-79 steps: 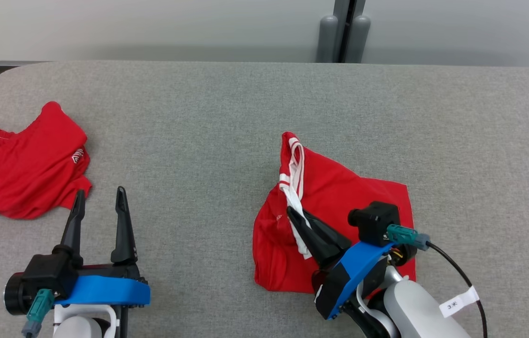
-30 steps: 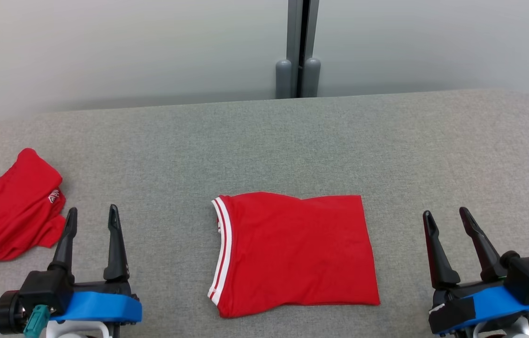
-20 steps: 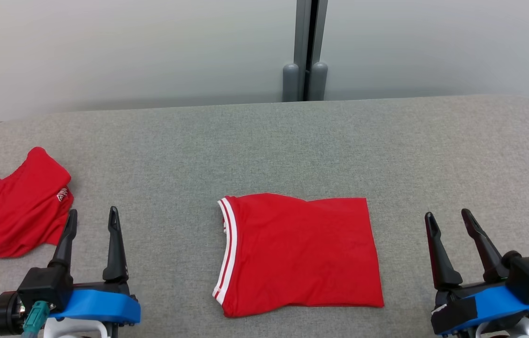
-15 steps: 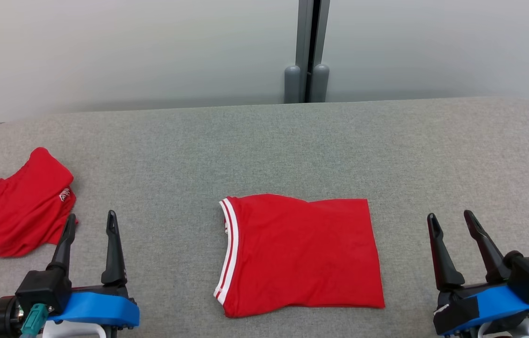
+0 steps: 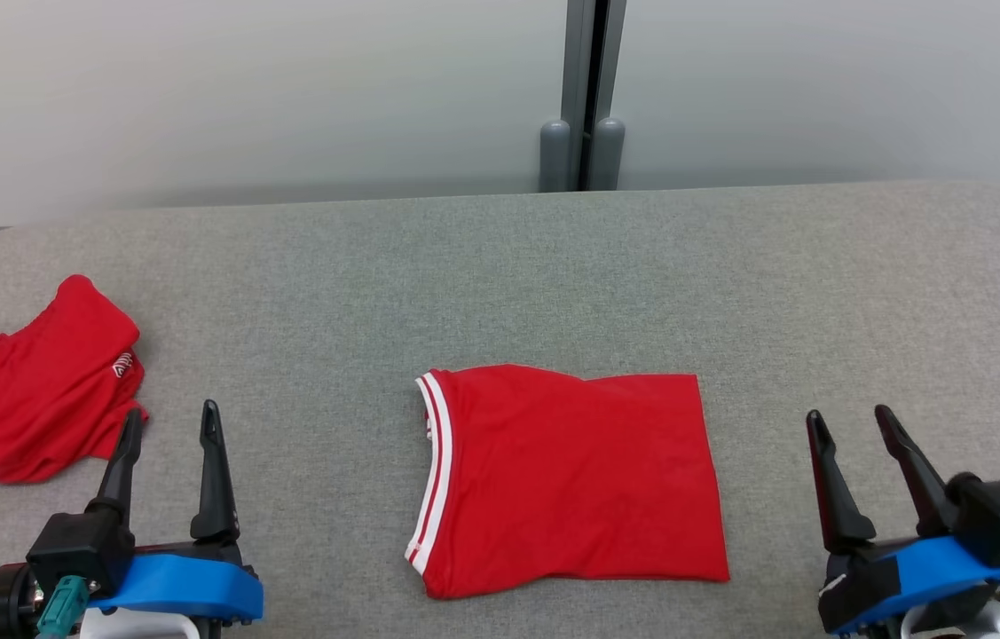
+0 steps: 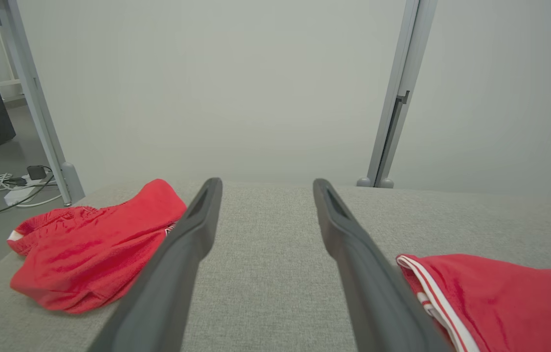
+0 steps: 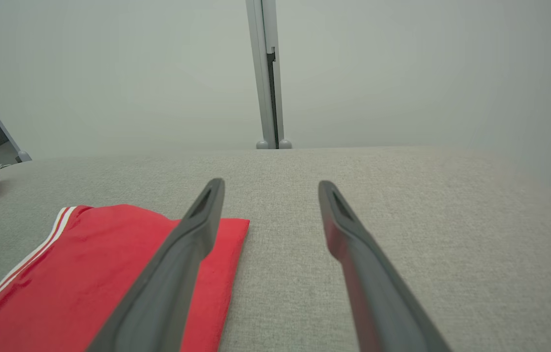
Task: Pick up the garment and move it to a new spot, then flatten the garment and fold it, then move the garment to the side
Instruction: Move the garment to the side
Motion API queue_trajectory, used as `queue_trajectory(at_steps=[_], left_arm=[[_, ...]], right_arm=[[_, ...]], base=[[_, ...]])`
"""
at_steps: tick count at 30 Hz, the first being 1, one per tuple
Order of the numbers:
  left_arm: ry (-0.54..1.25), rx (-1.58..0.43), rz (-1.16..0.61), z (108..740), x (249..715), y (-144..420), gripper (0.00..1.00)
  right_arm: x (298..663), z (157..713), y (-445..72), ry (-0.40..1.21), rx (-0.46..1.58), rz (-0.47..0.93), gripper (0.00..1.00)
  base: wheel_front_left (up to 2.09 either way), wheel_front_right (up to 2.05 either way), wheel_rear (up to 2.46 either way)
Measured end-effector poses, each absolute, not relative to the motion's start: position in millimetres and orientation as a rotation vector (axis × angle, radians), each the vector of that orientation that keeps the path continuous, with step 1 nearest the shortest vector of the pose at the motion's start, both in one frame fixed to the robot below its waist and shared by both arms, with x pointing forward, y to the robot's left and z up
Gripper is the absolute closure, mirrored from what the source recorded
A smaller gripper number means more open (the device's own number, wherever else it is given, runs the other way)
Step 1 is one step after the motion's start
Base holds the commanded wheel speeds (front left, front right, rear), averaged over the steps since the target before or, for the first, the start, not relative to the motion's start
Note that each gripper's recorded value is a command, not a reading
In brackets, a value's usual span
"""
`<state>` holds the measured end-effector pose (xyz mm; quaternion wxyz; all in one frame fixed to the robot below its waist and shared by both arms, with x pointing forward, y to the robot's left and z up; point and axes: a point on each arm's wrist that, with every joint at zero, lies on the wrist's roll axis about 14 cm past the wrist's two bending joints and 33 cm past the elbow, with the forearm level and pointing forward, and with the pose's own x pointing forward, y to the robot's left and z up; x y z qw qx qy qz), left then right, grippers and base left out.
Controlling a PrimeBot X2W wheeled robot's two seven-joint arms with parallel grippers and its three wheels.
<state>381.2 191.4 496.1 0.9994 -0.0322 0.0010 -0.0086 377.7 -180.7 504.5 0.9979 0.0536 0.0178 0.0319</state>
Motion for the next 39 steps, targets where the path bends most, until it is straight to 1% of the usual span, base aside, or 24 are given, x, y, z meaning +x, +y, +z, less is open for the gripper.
queue_trajectory(at_steps=[2,7,11,15,20,26,30,36,37,38,39], left_arm=[[0.006,-0.064,-0.018,495,382,191,0.0],[0.01,-0.063,-0.016,493,385,192,0.0],[0.012,-0.063,-0.019,491,389,191,0.0],[0.015,-0.069,-0.01,488,391,194,0.0],[0.016,-0.072,0.015,485,394,202,0.0],[0.045,-0.074,0.035,472,393,207,0.0],[0.045,-0.079,0.036,471,395,206,0.0],[0.045,-0.081,0.034,470,395,205,0.0],[0.046,-0.081,0.034,469,395,205,0.0],[0.047,-0.081,0.033,469,395,205,0.0],[0.049,-0.083,0.034,468,396,204,0.0]], right_arm=[[382,503,-177,0.046,0.109,0.075,0.0],[405,508,-157,0.058,0.105,0.134,0.0],[420,497,-140,0.116,0.104,0.182,0.0],[428,472,-129,0.203,0.105,0.208,0.0],[427,432,-123,0.32,0.11,0.219,0.0],[417,388,-118,0.446,0.145,0.216,0.0],[415,374,-113,0.491,0.171,0.221,0.0],[414,366,-105,0.513,0.198,0.237,0.0],[413,365,-104,0.519,0.214,0.239,0.68],[414,365,-102,0.521,0.222,0.243,1.0],[415,366,-100,0.52,0.21,0.253,1.0]], base=[[0.0,0.0,0.0],[0.0,0.0,0.0],[0.0,0.0,0.0],[0.0,0.0,0.0],[0.0,0.0,0.0],[0.0,0.0,0.0],[0.0,0.0,0.0],[0.0,0.0,0.0],[0.0,0.0,0.0],[0.0,0.0,0.0],[0.0,0.0,0.0]])
